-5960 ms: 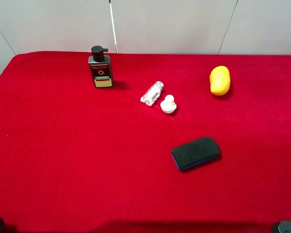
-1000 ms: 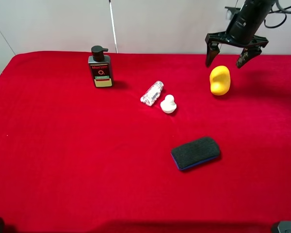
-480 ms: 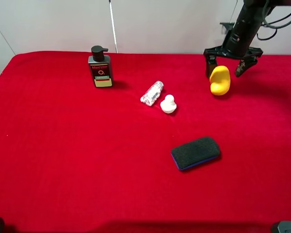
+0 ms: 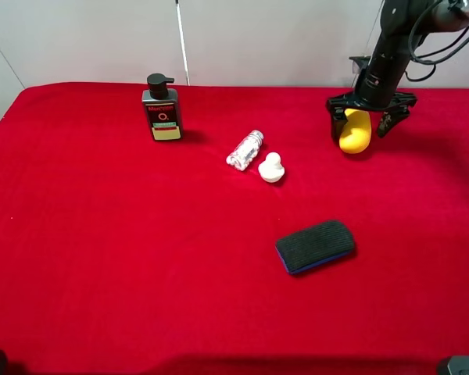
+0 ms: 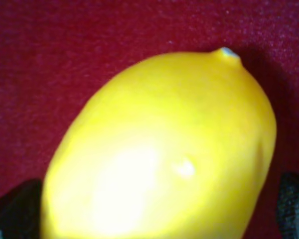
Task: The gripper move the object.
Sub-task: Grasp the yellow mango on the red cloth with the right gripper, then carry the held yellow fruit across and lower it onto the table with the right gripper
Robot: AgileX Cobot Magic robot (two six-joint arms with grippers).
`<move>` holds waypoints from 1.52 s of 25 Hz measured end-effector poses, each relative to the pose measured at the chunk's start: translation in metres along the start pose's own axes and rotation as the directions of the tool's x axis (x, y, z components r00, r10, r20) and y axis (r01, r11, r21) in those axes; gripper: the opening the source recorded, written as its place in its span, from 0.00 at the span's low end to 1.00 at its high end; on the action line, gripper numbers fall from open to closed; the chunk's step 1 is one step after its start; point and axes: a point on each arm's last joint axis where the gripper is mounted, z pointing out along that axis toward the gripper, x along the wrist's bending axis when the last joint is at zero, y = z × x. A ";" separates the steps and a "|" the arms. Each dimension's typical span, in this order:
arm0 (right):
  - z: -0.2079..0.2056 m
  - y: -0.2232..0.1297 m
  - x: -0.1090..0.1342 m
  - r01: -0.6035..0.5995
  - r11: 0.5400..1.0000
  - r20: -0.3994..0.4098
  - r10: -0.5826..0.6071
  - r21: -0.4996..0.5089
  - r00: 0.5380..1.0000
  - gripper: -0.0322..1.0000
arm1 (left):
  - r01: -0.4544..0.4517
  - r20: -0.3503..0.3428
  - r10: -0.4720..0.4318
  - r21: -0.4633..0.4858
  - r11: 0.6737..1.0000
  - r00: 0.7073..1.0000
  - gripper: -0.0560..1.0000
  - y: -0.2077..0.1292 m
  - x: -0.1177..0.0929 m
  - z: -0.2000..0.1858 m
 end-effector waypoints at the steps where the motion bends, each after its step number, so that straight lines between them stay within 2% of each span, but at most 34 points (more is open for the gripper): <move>1: 0.001 0.000 -0.001 0.001 1.000 0.006 -0.001 0.002 1.000 0.70 | 0.000 0.000 0.000 0.000 1.000 1.000 0.99 0.000 0.000 0.000; 7: 0.002 0.000 -0.001 -0.002 1.000 0.013 0.001 0.002 1.000 0.70 | 0.000 0.000 0.000 0.000 1.000 1.000 0.99 0.000 0.000 0.000; 9: 0.002 0.000 -0.001 -0.007 1.000 0.008 0.007 0.002 1.000 0.63 | 0.000 0.000 0.000 0.000 1.000 1.000 0.99 0.000 0.000 0.000; 12: 0.002 0.000 -0.001 -0.008 1.000 0.008 0.008 0.002 1.000 0.46 | 0.000 0.000 0.000 0.000 1.000 1.000 0.99 0.000 0.000 0.000; 28: 0.001 0.000 0.000 -0.013 1.000 0.000 0.013 -0.004 1.000 0.47 | 0.000 0.000 0.000 0.000 1.000 1.000 0.99 0.000 0.000 0.000; 38: -0.027 0.008 0.001 -0.014 0.999 -0.004 0.013 -0.043 1.000 0.47 | 0.000 0.000 0.000 0.000 1.000 1.000 0.99 0.000 0.000 0.000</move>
